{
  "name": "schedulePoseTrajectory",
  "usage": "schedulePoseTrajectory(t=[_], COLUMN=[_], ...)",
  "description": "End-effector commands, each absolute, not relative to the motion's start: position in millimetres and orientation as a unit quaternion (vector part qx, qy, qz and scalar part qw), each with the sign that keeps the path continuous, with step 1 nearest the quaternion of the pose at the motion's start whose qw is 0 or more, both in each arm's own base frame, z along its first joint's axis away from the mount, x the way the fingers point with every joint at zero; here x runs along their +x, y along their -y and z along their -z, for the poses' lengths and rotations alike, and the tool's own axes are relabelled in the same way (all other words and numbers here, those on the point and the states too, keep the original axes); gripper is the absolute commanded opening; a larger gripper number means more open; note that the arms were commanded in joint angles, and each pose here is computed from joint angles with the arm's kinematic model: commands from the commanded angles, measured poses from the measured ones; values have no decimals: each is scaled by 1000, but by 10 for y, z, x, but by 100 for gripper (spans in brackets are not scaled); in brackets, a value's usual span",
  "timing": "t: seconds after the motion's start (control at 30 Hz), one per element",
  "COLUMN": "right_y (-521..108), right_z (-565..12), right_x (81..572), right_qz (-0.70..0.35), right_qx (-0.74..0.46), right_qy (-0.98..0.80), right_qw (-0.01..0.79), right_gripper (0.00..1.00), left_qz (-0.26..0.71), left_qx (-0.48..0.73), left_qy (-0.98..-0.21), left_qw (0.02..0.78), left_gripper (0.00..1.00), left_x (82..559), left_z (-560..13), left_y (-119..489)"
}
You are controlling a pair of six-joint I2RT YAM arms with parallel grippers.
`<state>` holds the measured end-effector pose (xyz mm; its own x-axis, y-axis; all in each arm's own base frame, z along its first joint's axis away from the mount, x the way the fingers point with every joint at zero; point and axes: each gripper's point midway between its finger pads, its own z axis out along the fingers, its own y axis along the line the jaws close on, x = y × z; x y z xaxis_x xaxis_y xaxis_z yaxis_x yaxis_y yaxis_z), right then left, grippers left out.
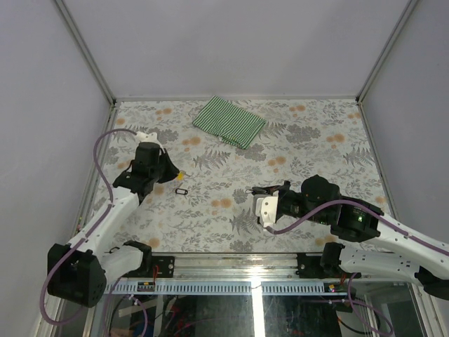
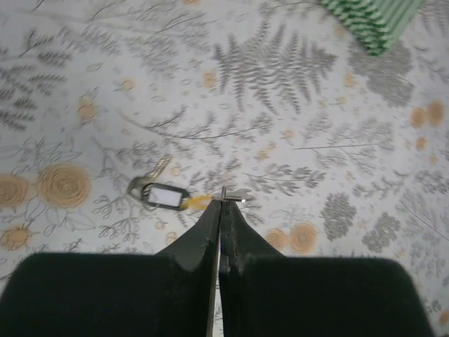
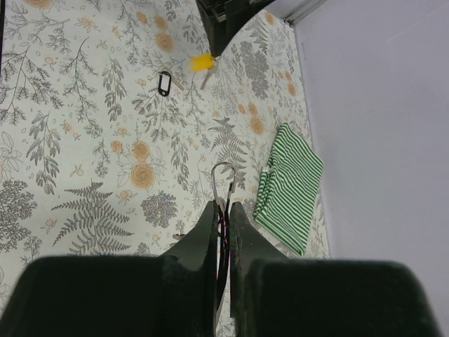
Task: Put the keys on the keyring
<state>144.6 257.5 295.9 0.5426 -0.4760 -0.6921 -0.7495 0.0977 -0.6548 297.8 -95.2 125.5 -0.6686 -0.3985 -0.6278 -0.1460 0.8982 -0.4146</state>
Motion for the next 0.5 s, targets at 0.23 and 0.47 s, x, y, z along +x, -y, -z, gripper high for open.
schedulePoseTrajectory(t=[0.23, 0.47], right_y=[-2577, -2546], right_z=[-3340, -3472], right_x=[1498, 1607], right_qz=[-100, -20], right_qx=[-636, -643], right_qy=[-418, -343], right_qw=[641, 685], right_gripper=[0, 0], left_qz=[269, 358], left_qx=[162, 236], left_qy=[-867, -829], left_qw=[388, 359], left_gripper=[0, 0], left_x=[2562, 2185], left_z=[-2380, -2929], left_y=[2044, 2562])
